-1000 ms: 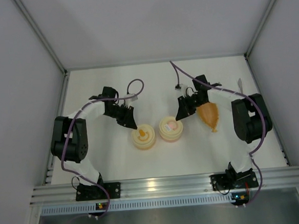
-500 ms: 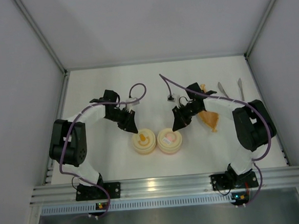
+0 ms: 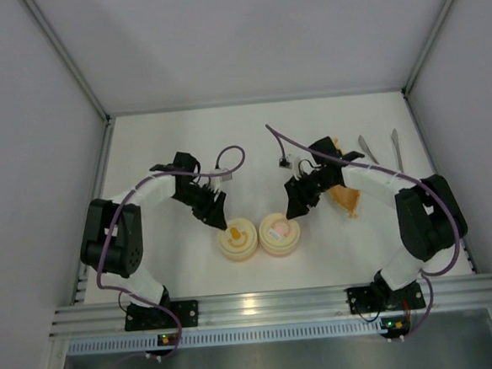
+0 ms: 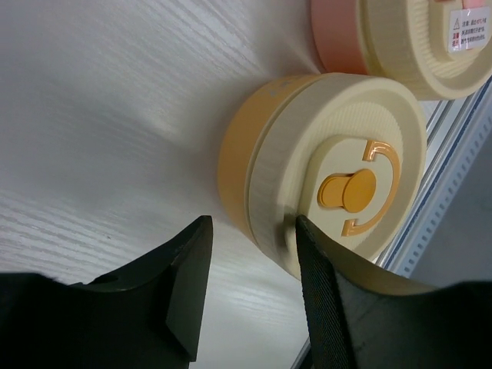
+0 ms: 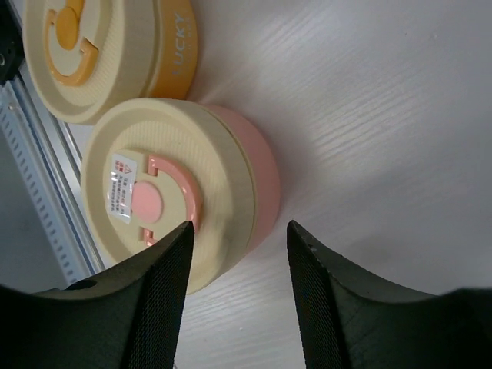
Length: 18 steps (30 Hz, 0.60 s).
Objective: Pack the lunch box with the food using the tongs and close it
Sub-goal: Move the packing box to the center of the board.
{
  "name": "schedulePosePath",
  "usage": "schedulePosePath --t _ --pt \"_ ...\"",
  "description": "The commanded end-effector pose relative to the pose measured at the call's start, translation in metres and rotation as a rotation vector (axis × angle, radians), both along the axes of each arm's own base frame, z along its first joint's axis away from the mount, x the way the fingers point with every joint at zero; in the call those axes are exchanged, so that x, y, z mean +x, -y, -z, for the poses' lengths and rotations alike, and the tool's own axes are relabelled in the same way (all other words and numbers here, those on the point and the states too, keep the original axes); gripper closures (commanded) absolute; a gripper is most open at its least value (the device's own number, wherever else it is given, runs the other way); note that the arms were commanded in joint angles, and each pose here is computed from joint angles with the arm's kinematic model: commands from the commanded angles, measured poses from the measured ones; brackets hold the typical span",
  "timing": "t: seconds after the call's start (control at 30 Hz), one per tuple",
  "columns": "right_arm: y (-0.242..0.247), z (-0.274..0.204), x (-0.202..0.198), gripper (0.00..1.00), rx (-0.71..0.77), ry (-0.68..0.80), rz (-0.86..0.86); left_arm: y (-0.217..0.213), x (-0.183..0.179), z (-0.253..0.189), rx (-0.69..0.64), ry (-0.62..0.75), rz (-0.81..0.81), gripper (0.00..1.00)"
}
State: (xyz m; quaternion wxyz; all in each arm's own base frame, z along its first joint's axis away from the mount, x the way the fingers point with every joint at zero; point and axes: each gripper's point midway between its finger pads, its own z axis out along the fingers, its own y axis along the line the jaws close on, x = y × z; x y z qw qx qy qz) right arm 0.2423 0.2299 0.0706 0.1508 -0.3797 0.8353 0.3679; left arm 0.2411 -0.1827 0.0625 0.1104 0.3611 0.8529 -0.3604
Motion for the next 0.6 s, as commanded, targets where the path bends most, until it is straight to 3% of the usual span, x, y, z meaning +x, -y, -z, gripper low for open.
schedulePosePath --t 0.0,0.23,0.57 --pt "-0.010 -0.050 0.008 0.48 0.085 0.156 -0.034 0.000 -0.001 -0.022 -0.007 0.045 0.021 0.47" --pt "-0.006 -0.109 -0.002 0.47 0.104 0.302 -0.111 0.015 0.022 -0.090 -0.100 0.166 -0.024 0.41" --pt "-0.012 -0.046 -0.037 0.48 -0.199 0.399 -0.219 0.006 0.032 -0.145 -0.215 0.184 -0.166 0.36"
